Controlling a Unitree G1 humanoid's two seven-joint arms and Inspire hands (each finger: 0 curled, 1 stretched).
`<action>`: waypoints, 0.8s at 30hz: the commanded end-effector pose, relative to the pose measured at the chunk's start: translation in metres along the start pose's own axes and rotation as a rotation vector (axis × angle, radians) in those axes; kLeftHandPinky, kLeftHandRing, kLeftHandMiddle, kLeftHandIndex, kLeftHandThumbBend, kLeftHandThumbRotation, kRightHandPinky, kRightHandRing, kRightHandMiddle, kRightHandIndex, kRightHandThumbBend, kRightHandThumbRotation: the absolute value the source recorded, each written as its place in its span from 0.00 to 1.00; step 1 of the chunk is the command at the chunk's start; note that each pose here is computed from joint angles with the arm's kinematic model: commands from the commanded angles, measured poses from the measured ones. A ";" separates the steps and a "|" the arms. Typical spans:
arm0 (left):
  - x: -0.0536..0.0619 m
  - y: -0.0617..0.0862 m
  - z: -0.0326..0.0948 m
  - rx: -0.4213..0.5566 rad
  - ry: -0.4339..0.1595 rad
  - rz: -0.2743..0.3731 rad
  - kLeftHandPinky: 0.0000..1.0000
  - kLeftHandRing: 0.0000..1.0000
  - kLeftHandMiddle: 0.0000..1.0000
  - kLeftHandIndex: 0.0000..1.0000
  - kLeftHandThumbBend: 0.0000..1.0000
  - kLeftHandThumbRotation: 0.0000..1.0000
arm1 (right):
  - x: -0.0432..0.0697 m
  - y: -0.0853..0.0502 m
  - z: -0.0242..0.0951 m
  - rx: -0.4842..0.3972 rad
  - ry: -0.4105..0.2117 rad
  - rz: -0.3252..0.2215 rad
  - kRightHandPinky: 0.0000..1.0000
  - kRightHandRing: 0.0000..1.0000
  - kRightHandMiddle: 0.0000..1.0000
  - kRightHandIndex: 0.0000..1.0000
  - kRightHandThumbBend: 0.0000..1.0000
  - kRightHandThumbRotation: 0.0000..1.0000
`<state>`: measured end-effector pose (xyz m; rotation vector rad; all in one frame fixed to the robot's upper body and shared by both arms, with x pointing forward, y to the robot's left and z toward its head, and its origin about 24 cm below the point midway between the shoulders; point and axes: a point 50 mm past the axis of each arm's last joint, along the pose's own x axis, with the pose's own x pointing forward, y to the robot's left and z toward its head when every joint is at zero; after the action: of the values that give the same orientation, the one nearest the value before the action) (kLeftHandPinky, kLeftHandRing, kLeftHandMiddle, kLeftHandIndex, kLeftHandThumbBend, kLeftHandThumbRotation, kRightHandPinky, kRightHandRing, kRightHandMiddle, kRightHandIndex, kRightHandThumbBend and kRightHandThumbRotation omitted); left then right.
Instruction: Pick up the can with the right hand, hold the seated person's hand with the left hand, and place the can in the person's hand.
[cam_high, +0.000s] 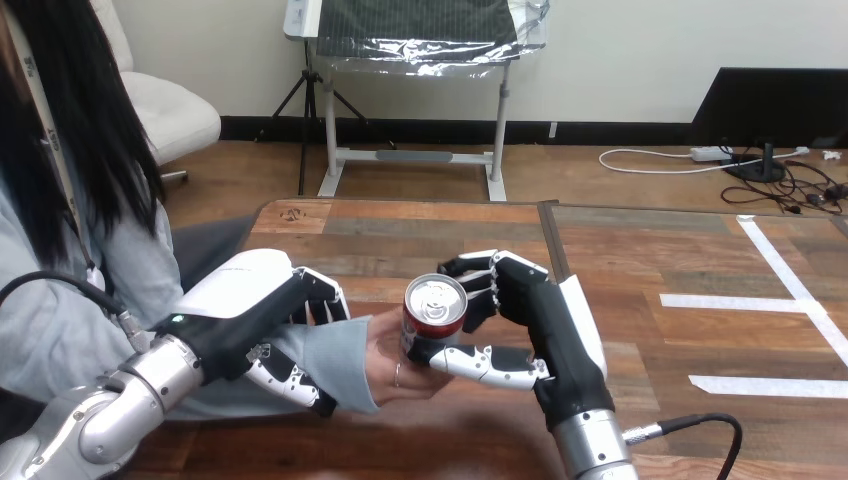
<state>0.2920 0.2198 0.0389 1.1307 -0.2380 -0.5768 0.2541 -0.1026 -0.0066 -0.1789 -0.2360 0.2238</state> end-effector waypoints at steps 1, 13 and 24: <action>0.015 0.036 0.020 0.022 -0.117 0.189 0.57 0.63 0.67 0.71 0.89 0.23 | 0.009 0.008 0.010 0.008 -0.056 0.050 0.65 0.70 0.75 0.79 0.93 0.14; 0.008 0.023 0.018 0.011 -0.110 0.207 0.81 0.84 0.85 0.88 0.99 0.42 | 0.005 0.003 0.010 -0.007 -0.070 0.045 0.85 0.86 0.87 0.92 0.99 0.32; 0.000 0.011 0.020 -0.052 -0.132 0.228 0.90 0.95 0.97 0.98 1.00 0.52 | 0.003 -0.002 0.010 -0.031 -0.082 0.035 0.89 0.89 0.89 0.97 1.00 0.42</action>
<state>0.2874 0.2093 0.0495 1.0626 -0.3905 -0.5074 0.2454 -0.0978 -0.0131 -0.1923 -0.2190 0.2792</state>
